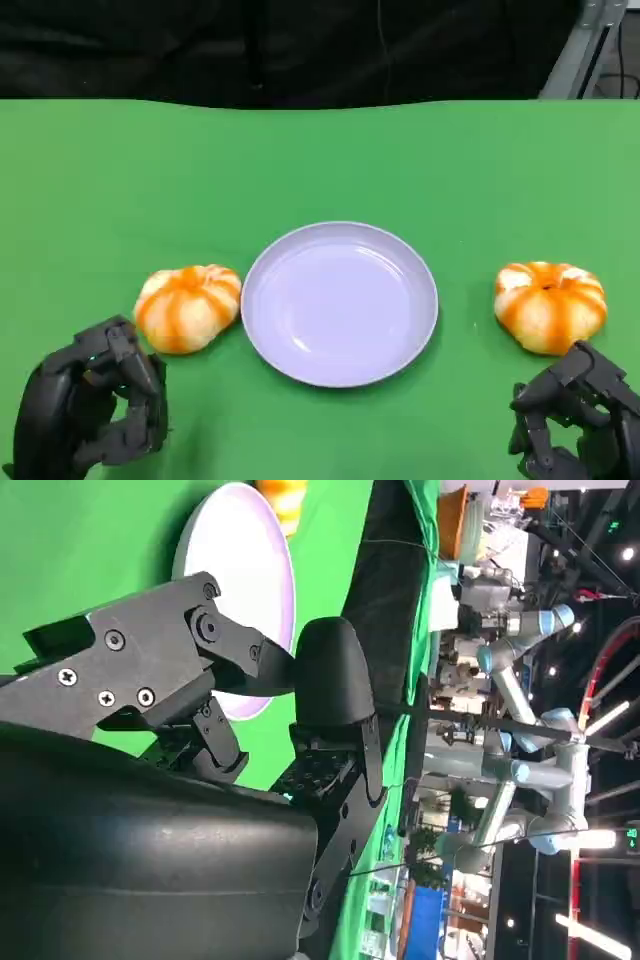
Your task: Grasp the bread from the table and place it into the plate.
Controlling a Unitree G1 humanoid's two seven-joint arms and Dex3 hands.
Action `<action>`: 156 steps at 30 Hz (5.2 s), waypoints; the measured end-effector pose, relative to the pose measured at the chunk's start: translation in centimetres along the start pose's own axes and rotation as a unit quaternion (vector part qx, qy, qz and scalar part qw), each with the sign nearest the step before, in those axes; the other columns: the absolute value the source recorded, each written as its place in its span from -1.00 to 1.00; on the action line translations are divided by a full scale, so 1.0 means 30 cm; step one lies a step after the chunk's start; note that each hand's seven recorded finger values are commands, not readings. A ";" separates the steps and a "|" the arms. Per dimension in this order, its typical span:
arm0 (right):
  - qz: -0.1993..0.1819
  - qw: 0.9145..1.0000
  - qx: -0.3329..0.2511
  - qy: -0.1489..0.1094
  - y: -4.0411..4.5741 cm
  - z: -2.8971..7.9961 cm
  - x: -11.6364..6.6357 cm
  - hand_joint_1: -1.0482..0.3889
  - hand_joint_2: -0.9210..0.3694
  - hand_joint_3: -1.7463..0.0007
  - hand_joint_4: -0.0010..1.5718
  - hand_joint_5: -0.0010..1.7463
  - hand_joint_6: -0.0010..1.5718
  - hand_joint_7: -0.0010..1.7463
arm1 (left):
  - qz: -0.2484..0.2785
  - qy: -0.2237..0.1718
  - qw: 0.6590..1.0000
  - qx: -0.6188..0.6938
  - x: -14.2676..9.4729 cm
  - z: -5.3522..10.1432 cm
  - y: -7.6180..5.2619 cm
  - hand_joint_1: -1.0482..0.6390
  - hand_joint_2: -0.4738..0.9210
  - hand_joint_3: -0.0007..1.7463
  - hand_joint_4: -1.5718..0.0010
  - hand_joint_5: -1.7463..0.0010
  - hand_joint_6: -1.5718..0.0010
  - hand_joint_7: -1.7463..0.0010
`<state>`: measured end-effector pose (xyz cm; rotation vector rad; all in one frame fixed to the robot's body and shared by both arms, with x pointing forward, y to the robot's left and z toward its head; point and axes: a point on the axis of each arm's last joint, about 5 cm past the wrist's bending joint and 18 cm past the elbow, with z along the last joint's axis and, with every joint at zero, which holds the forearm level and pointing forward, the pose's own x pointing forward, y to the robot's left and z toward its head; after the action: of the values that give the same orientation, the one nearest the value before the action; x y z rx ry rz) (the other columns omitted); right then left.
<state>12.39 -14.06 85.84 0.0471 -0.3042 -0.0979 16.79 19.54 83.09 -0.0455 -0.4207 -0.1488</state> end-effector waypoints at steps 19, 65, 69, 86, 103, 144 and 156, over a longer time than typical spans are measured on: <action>-0.003 1.000 -0.002 -0.002 -0.001 0.002 0.001 0.36 -0.62 -0.08 0.10 1.00 -0.09 0.86 | -0.218 -0.012 0.833 0.508 0.199 0.282 0.052 -1.00 1.00 -0.46 1.00 0.41 1.00 0.40; -0.006 1.000 -0.003 -0.009 -0.004 0.003 0.001 0.37 -0.65 -0.07 0.11 1.00 -0.09 0.85 | -0.223 0.083 0.787 0.569 0.304 0.237 0.010 -0.82 0.99 -0.99 0.26 0.86 0.25 1.00; 0.000 1.000 0.001 -0.008 0.001 0.003 0.000 0.36 -0.63 -0.07 0.11 1.00 -0.09 0.84 | -0.232 0.104 0.782 0.570 0.299 0.216 0.015 -0.81 1.00 -0.99 0.26 0.90 0.26 1.00; -0.002 1.000 -0.001 -0.009 0.000 0.003 0.001 0.35 -0.62 -0.07 0.12 1.00 -0.08 0.85 | -0.225 0.156 0.776 0.569 0.295 0.138 0.031 -0.80 1.00 -0.97 0.26 0.97 0.27 1.00; -0.002 1.000 0.006 -0.003 -0.001 0.004 -0.004 0.35 -0.59 -0.11 0.12 1.00 -0.08 0.85 | -0.216 0.155 0.778 0.569 0.331 0.088 0.016 -0.79 1.00 -0.94 0.27 0.99 0.28 1.00; 0.001 1.000 0.002 -0.005 -0.003 0.007 -0.007 0.35 -0.57 -0.12 0.11 1.00 -0.08 0.85 | -0.228 0.171 0.780 0.557 0.316 -0.036 -0.013 -0.64 1.00 -0.92 0.19 0.97 0.22 0.98; 0.000 1.000 0.006 -0.003 -0.005 0.007 -0.010 0.34 -0.57 -0.13 0.11 1.00 -0.08 0.84 | -0.221 0.151 0.785 0.559 0.308 -0.054 -0.016 -0.33 1.00 -0.96 0.08 0.96 0.12 0.97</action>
<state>12.02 -14.18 85.95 0.0587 -0.3109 -0.0961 25.71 17.71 85.40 1.2569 -0.1351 -0.3440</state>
